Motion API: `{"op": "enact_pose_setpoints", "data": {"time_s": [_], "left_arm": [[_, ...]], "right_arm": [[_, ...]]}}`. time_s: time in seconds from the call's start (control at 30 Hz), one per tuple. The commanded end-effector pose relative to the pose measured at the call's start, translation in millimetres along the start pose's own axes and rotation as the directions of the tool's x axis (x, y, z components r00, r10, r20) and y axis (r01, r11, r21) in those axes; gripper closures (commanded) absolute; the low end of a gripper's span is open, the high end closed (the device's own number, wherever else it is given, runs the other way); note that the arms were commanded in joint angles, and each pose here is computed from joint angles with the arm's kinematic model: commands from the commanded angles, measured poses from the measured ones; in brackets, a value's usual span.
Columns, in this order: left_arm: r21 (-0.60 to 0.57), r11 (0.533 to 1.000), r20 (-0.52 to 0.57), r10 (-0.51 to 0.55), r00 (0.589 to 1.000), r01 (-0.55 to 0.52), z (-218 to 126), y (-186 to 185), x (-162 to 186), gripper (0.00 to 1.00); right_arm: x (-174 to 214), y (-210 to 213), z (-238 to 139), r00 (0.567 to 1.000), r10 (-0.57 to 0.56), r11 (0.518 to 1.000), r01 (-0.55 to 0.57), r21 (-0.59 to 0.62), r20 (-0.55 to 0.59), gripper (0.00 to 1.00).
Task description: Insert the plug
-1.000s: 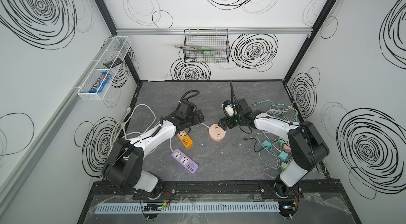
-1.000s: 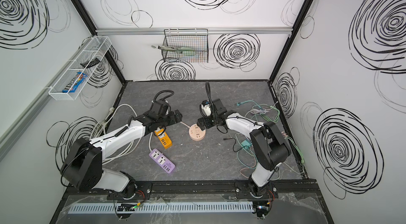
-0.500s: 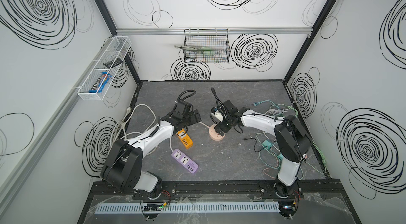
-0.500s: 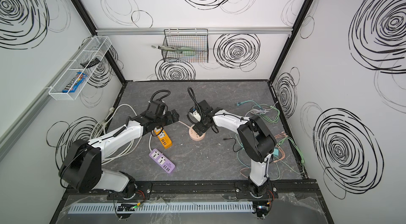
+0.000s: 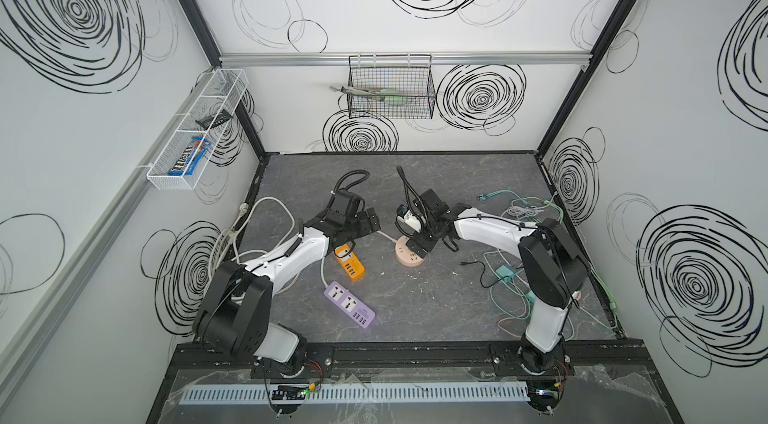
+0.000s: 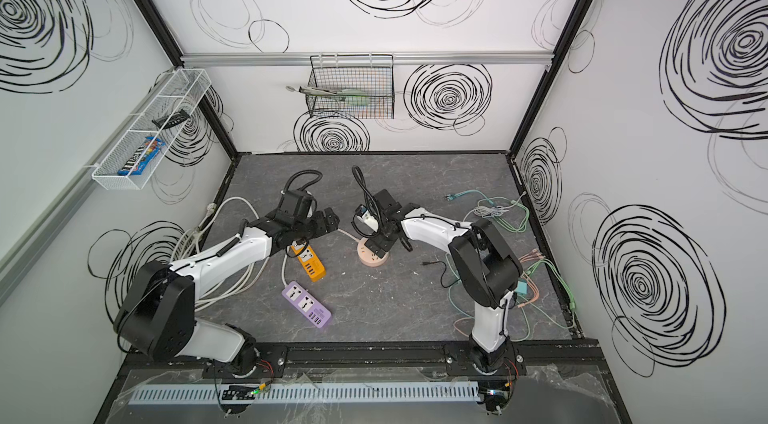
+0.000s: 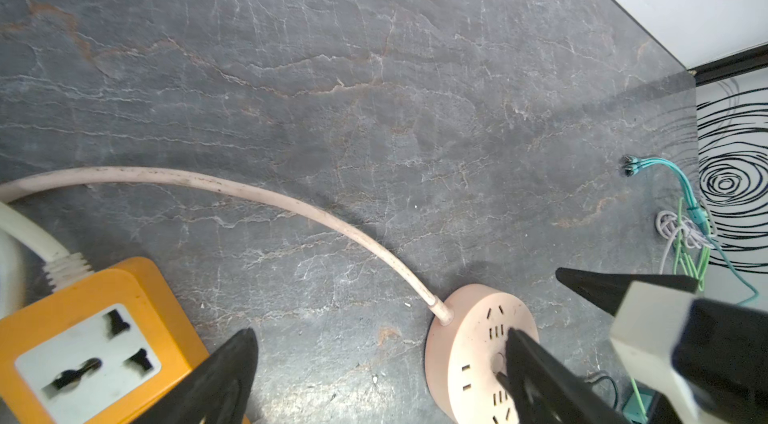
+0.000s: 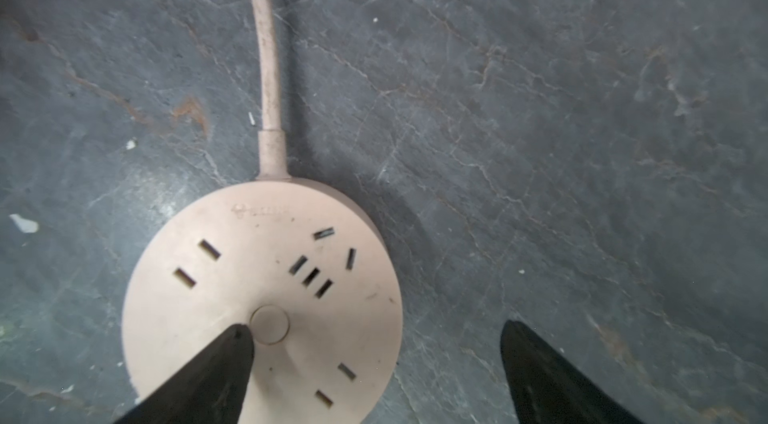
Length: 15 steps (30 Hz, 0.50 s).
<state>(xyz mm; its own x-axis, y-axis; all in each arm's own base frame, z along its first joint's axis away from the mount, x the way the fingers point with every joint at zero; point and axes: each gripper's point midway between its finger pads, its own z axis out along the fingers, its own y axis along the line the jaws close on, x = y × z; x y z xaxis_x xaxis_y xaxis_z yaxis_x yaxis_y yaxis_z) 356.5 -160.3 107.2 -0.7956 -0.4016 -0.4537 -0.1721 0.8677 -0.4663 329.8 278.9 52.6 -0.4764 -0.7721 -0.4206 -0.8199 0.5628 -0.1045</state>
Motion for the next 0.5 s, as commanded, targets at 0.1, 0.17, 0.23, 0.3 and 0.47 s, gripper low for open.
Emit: {"op": "enact_pose_setpoints", "data": {"time_s": [0.1,0.17,0.23,0.3,0.47], "left_arm": [[0.015,1.0,0.013,-0.018,1.0,0.018,3.1,0.2,-3.8,0.04],[0.016,1.0,0.018,-0.02,1.0,0.02,2.4,0.7,-5.2,0.04],[0.015,1.0,0.021,-0.024,1.0,0.023,1.8,2.0,-5.6,0.04],[0.018,1.0,0.019,-0.023,1.0,0.022,1.6,2.0,-4.7,0.04],[0.009,1.0,0.019,-0.022,1.0,0.021,0.2,6.0,-4.0,0.04]], "right_arm": [[-15.6,38.9,-31.2,0.996,-0.006,0.987,0.019,-0.157,0.084,0.03],[-14.3,51.1,-32.6,0.995,-0.03,0.984,0.047,-0.174,0.099,0.03],[-6.8,60.4,-26.0,0.994,-0.073,0.983,0.085,-0.163,0.078,0.03],[-0.3,66.7,-17.6,0.994,-0.102,0.983,0.107,-0.151,0.043,0.03],[6.9,60.1,-1.0,0.989,-0.148,0.988,0.147,-0.042,-0.023,0.03]]}}
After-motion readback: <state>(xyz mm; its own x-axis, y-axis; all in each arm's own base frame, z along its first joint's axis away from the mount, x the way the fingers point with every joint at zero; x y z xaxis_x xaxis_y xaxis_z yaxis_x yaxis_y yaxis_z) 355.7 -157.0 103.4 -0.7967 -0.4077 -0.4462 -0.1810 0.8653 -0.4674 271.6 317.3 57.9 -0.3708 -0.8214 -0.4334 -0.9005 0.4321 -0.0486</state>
